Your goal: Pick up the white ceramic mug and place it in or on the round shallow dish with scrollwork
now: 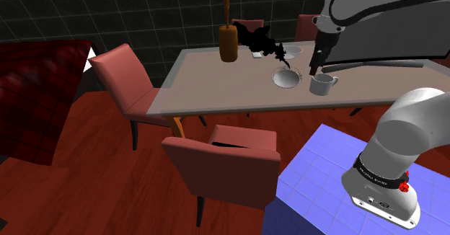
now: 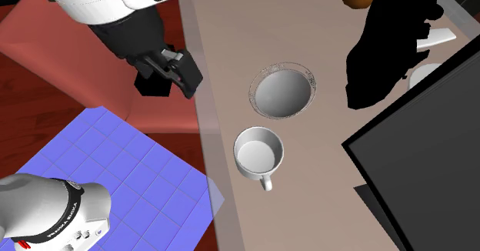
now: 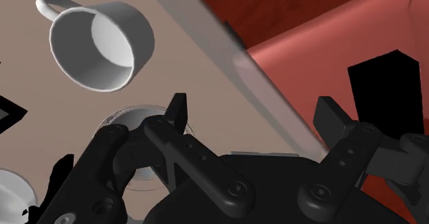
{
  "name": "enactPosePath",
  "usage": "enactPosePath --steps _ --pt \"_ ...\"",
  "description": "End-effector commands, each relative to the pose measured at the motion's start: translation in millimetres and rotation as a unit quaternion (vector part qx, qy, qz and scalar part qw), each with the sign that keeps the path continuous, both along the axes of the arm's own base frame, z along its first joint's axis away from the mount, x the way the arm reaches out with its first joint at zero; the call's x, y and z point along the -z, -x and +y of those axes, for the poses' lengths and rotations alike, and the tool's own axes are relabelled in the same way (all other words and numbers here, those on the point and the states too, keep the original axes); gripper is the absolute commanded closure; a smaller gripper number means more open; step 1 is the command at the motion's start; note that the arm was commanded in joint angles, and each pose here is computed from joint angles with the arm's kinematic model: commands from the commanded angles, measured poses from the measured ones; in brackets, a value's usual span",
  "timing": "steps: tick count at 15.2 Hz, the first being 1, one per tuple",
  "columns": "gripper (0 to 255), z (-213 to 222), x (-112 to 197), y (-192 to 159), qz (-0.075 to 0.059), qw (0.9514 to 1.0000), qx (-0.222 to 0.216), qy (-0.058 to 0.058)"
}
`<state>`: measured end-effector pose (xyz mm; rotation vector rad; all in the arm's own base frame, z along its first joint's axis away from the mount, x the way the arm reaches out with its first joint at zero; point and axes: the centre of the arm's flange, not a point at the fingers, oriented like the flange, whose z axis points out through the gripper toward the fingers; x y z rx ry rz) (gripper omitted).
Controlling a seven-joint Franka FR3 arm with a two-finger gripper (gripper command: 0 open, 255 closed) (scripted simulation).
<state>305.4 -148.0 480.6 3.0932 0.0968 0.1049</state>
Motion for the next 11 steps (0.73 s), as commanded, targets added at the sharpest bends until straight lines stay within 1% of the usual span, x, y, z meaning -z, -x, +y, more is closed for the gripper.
enactPosePath --steps 1,11 --pt "0 -22 17 -2 -0.003 1.0000 0.001 0.001" --pt "0 -124 100 -10 -0.011 0.9999 0.005 0.001"
